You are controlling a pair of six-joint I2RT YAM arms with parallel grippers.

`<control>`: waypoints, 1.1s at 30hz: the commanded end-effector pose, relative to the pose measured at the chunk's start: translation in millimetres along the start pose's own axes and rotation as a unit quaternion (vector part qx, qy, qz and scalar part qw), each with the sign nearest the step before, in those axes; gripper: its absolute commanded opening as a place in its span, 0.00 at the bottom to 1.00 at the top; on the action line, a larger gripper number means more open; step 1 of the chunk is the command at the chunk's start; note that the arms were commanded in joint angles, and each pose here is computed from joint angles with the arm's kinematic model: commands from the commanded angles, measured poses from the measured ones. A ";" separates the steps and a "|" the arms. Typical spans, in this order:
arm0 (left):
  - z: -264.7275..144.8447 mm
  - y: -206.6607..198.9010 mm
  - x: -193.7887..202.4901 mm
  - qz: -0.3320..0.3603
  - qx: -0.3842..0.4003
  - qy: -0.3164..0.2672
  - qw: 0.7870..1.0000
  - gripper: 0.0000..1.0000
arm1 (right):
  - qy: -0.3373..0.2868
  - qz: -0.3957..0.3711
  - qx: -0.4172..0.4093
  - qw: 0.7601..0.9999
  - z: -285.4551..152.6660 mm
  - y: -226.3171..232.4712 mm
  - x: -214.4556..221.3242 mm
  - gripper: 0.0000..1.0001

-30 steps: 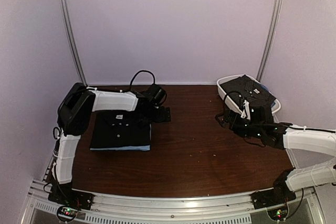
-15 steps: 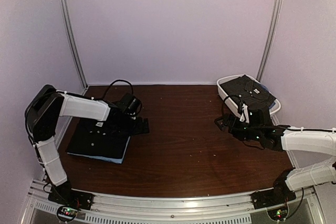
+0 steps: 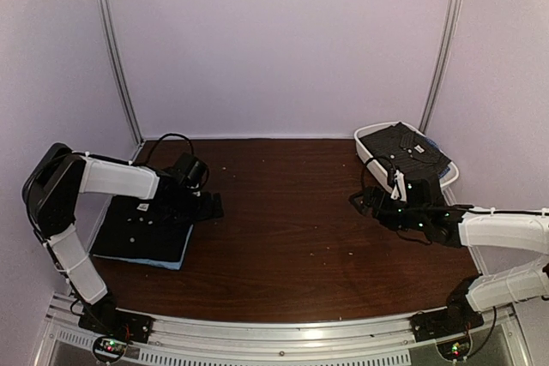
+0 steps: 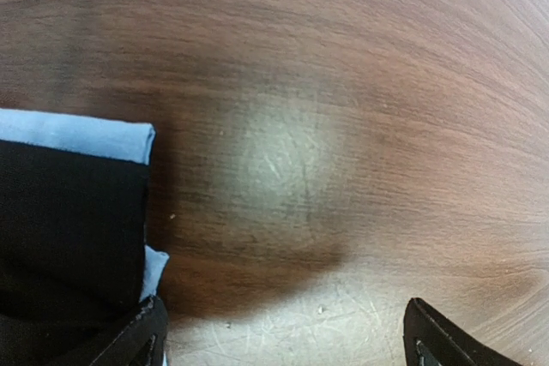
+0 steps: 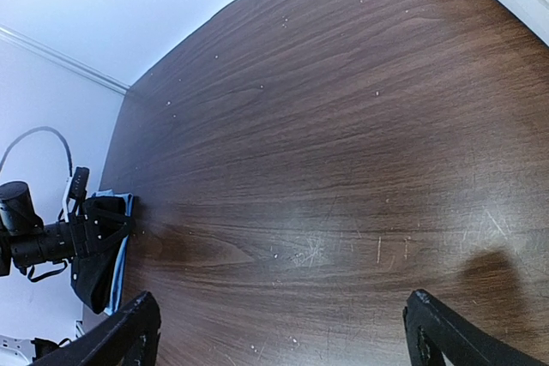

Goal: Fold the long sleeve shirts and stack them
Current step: Move the square-folded shirt to the corner of the board, then reset both arms

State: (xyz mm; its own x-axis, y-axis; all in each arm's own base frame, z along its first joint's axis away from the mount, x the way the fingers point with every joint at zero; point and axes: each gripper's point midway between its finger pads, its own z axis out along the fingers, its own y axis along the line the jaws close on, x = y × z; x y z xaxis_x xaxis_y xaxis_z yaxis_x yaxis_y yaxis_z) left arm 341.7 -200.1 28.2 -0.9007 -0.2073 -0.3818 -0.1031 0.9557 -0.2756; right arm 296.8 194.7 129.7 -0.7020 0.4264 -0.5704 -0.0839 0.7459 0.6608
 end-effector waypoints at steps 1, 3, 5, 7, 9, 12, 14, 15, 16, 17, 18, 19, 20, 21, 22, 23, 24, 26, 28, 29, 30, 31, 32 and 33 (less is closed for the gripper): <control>-7.3 7.2 -4.2 0.009 -0.003 -0.008 1.000 0.98 | 0.005 0.004 -0.007 1.000 3.4 0.9 2.1 1.00; -8.9 6.5 -5.1 0.013 -0.003 -0.008 1.000 0.98 | 0.010 0.000 -0.005 1.000 4.6 2.0 2.4 1.00; -11.1 4.5 -6.9 0.018 0.000 -0.011 1.000 0.98 | 0.011 -0.004 -0.002 1.000 4.9 1.9 1.5 1.00; -15.0 1.6 -10.3 0.021 0.005 -0.016 1.000 0.98 | 0.012 -0.007 0.001 1.000 4.4 1.6 1.4 1.00; -18.5 -0.6 -13.2 0.023 0.009 -0.021 0.999 0.97 | 0.013 -0.008 0.000 1.000 4.0 2.1 1.9 1.00; -23.1 -4.8 -17.2 0.027 0.016 -0.026 0.999 0.98 | 0.016 -0.008 -0.001 1.000 4.5 2.4 2.7 1.00; -26.3 -8.9 -20.6 0.033 0.023 -0.030 0.999 0.97 | 0.015 -0.007 -0.003 1.000 4.6 3.4 1.9 1.00; -27.5 -10.8 -21.6 0.037 0.026 -0.030 0.999 0.98 | 0.015 -0.006 -0.004 1.000 4.5 4.1 1.6 1.00; -29.5 -12.9 -23.4 0.042 0.030 -0.033 0.998 0.97 | 0.014 -0.007 -0.004 1.000 4.5 4.3 1.4 1.00; -31.5 -15.8 -25.8 0.046 0.034 -0.036 0.998 0.98 | 0.014 -0.007 -0.005 1.000 4.6 4.9 0.9 1.00; -33.0 -17.8 -27.2 0.050 0.038 -0.037 0.997 0.97 | 0.014 -0.006 -0.004 1.000 4.8 4.7 0.8 1.00; -34.0 -19.5 -27.9 0.053 0.041 -0.037 0.997 0.98 | 0.014 -0.007 -0.004 1.000 4.9 5.2 0.3 1.00; -35.6 -21.6 -29.5 0.057 0.045 -0.040 0.997 0.98 | 0.015 -0.007 -0.004 1.000 5.1 5.9 0.2 1.00; -37.0 -23.6 -30.8 0.060 0.049 -0.041 0.996 0.98 | 0.017 -0.008 -0.004 1.000 5.4 6.1 0.4 1.00; -38.7 -26.0 -33.0 0.064 0.053 -0.045 0.996 0.98 | 0.019 -0.009 -0.002 1.000 5.6 6.4 0.4 1.00; -40.7 -31.5 -31.9 0.070 0.066 -0.041 0.995 0.98 | 0.021 -0.010 0.000 1.000 5.8 6.8 0.1 1.00; -42.7 -35.9 -32.9 0.074 0.074 -0.041 0.994 0.98 | 0.023 -0.011 0.000 1.000 5.7 7.9 -0.4 1.00; -48.5 -45.5 -36.4 0.090 0.086 -0.047 0.991 0.98 | 0.027 -0.017 0.003 0.999 5.4 9.6 -1.8 1.00; -55.4 -55.4 -40.5 0.104 0.095 -0.057 0.988 0.98 | 0.027 -0.026 0.006 0.999 4.1 11.4 -4.7 1.00; -59.2 -60.6 -43.1 0.108 0.101 -0.062 0.987 0.98 | 0.026 -0.029 0.008 0.999 3.3 11.8 -5.8 1.00; -63.2 -65.9 -45.0 0.113 0.107 -0.067 0.986 0.98 | 0.024 -0.031 0.008 0.999 2.2 13.1 -7.8 1.00; -67.1 -70.6 -46.9 0.119 0.112 -0.072 0.984 0.98 | 0.021 -0.032 0.007 0.999 1.4 14.2 -9.2 1.00; -71.5 -75.8 -48.9 0.123 0.119 -0.078 0.982 0.98 | 0.018 -0.031 0.005 0.999 0.3 15.7 -10.8 1.00; -75.6 -80.8 -49.7 0.129 0.127 -0.082 0.980 0.98 | 0.015 -0.030 0.004 0.999 -0.8 16.9 -12.2 1.00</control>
State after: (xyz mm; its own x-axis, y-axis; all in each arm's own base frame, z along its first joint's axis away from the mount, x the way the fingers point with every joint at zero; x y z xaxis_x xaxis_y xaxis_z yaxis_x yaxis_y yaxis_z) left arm 356.0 -228.9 91.7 -0.8622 -0.0496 -0.5041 0.1329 0.9381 -0.3197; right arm 301.2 202.6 134.9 -0.7335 0.3732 -0.5681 -0.0995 0.7678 0.6329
